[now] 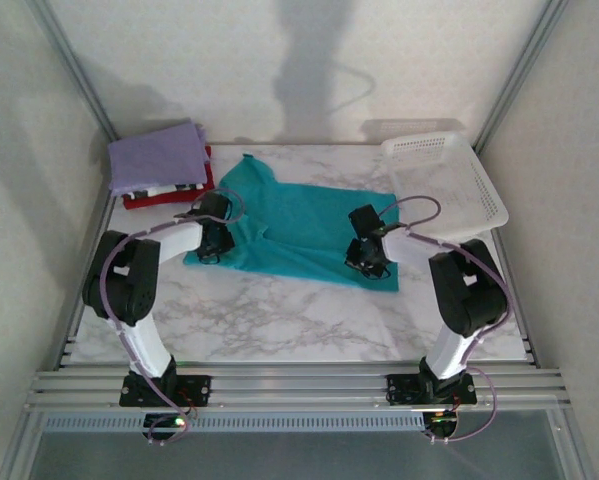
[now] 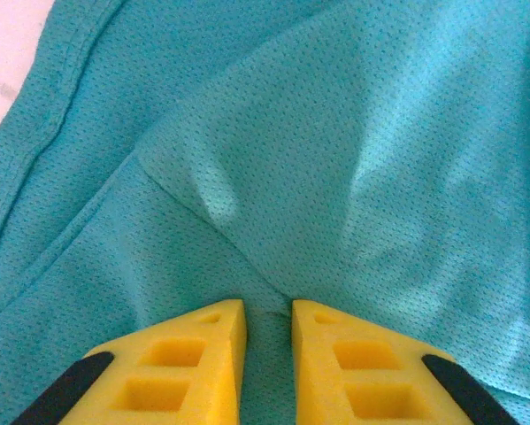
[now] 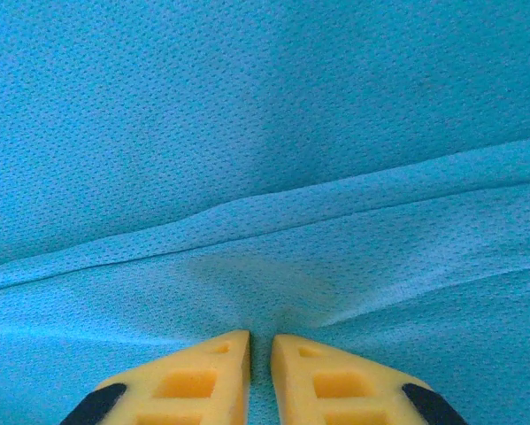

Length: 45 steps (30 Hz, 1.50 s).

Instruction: Fold and stack the t-shirts

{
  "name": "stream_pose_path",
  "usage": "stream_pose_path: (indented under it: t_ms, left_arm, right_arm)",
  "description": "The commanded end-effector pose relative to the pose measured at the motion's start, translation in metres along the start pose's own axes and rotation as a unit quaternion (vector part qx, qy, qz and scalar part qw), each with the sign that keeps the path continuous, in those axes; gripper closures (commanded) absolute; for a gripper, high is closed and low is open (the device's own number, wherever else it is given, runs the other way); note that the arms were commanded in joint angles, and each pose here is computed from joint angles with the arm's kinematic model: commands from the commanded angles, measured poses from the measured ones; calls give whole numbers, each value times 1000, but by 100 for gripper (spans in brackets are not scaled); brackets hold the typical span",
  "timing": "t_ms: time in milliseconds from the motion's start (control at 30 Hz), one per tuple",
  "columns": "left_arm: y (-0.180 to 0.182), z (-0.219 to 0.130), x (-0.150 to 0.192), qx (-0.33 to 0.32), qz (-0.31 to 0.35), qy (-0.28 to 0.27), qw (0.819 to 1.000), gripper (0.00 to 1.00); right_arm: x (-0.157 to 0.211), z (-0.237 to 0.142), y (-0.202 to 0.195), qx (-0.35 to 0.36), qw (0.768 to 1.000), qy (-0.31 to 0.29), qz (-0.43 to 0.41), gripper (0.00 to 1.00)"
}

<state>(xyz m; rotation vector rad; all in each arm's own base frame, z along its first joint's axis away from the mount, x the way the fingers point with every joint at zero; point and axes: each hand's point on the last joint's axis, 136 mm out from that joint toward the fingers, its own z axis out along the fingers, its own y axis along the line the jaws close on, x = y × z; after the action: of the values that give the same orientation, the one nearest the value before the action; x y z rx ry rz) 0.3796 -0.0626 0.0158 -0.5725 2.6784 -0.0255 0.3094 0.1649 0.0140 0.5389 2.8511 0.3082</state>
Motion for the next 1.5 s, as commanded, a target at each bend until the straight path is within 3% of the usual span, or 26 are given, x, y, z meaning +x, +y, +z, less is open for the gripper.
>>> stream_pose_path:
  t_ms: [0, 233, 433, 600, 767, 833, 1133, 1467]
  left_arm:
    - [48, 2, 53, -73, -22, 69, 995, 80]
    - [60, -31, 85, -66, -37, 67, 995, 80]
    - [11, -66, 53, 13, -19, 26, 999, 80]
    - [-10, -50, 31, 8, 3, 24, 1000, 82]
    - [-22, -23, 28, 7, 21, 32, 999, 95]
    - [-20, -12, 33, 3, 23, 41, 999, 100]
    - [9, 7, 69, -31, 12, 69, 997, 100]
    - [54, -6, 114, -59, -20, 85, 994, 100]
  right_arm:
    - [69, 8, -48, 67, 993, 100, 20, 82]
    - [87, -36, -52, 45, 993, 107, -5, 80]
    - [74, -49, -37, 22, 996, 85, -10, 79]
    - [60, -31, -25, 21, 997, 78, -14, 80]
    - [48, -39, 2, -11, 996, 78, -36, 83]
    - [49, -44, 6, -15, 996, 80, -45, 84]
    - [69, -17, -3, -16, 992, 117, -39, 100]
    - [117, -9, -30, 6, 984, 177, -28, 100]
